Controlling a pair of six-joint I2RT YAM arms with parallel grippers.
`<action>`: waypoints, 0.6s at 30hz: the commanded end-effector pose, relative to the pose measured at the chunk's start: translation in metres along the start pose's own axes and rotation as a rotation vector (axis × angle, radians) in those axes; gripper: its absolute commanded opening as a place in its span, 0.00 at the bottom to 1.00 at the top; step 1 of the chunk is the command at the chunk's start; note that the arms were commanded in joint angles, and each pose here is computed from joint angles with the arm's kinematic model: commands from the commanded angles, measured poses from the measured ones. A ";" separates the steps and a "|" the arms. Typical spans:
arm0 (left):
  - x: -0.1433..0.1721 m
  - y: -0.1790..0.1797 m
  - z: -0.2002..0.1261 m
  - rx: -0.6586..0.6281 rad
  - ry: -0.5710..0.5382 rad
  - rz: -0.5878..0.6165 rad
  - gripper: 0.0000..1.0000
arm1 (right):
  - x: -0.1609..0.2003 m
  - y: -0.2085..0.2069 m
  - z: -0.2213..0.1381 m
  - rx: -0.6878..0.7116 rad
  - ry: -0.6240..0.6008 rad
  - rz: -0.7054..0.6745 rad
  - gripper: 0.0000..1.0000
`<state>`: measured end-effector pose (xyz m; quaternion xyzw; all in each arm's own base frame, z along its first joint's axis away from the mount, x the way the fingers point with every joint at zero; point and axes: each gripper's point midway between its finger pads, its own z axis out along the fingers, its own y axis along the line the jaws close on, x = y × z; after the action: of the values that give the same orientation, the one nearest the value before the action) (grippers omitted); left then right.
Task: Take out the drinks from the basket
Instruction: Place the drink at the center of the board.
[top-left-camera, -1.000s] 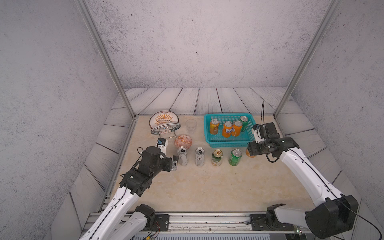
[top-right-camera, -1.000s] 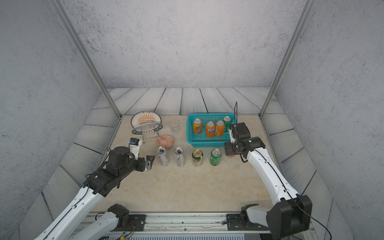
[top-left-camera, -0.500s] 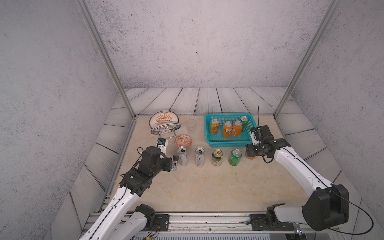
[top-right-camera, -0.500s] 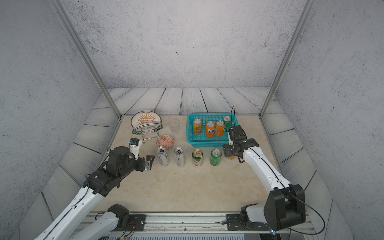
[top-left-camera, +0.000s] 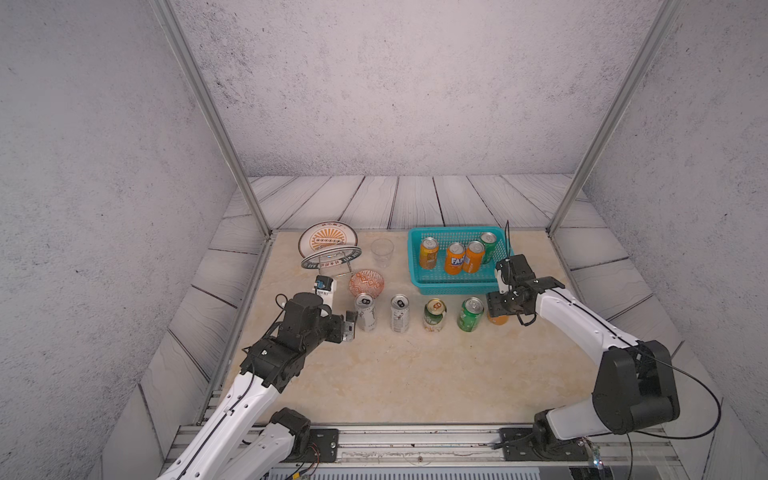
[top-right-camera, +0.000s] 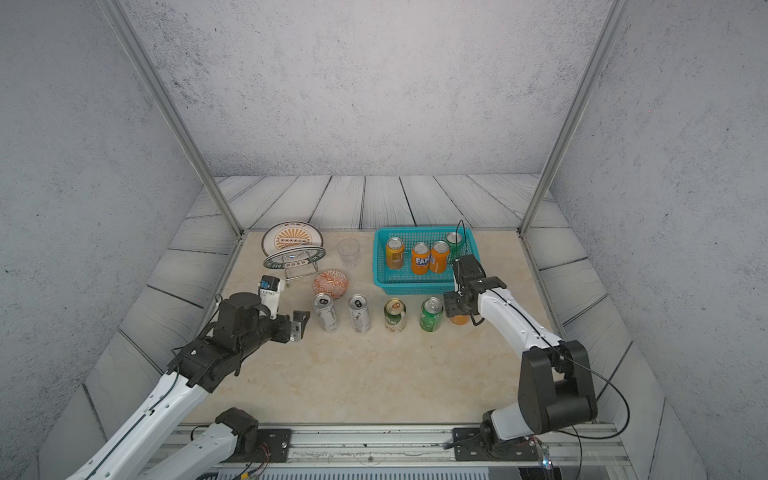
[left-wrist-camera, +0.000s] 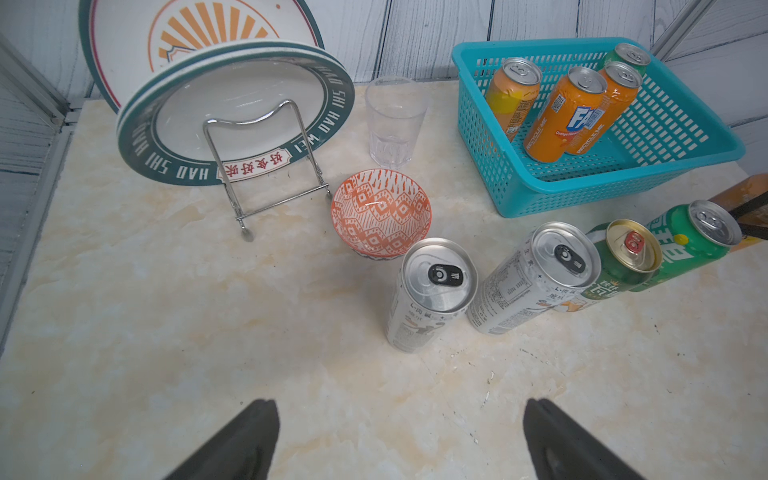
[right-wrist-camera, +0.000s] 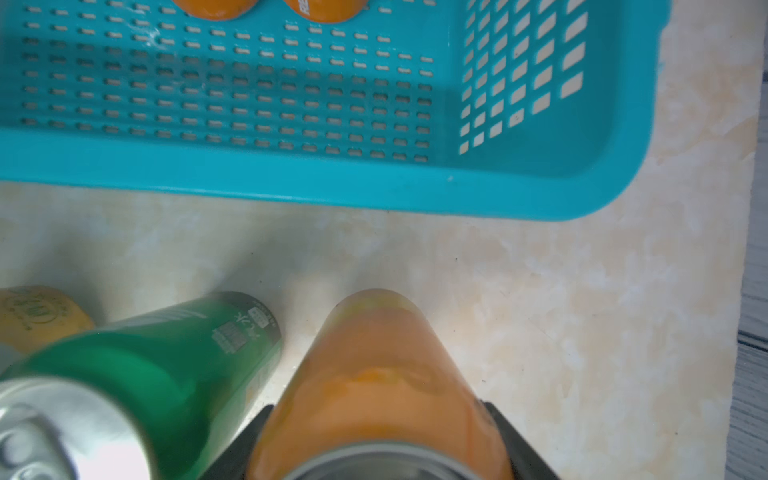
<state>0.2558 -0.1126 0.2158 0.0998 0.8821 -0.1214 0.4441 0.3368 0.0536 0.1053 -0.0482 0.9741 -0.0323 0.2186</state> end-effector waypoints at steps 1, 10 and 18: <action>0.000 0.003 0.001 -0.011 -0.004 -0.006 0.99 | -0.012 -0.002 0.003 -0.003 -0.046 0.037 0.64; -0.001 0.002 0.002 -0.008 -0.002 -0.006 0.99 | -0.010 -0.003 0.013 -0.011 -0.036 0.051 0.64; -0.001 0.002 0.003 -0.007 -0.001 -0.005 0.99 | -0.007 -0.002 0.020 -0.024 -0.020 0.059 0.64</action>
<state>0.2566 -0.1131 0.2137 0.1003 0.8839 -0.1203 0.4407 0.3427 0.0504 0.0887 -0.0309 0.9762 -0.0207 0.2137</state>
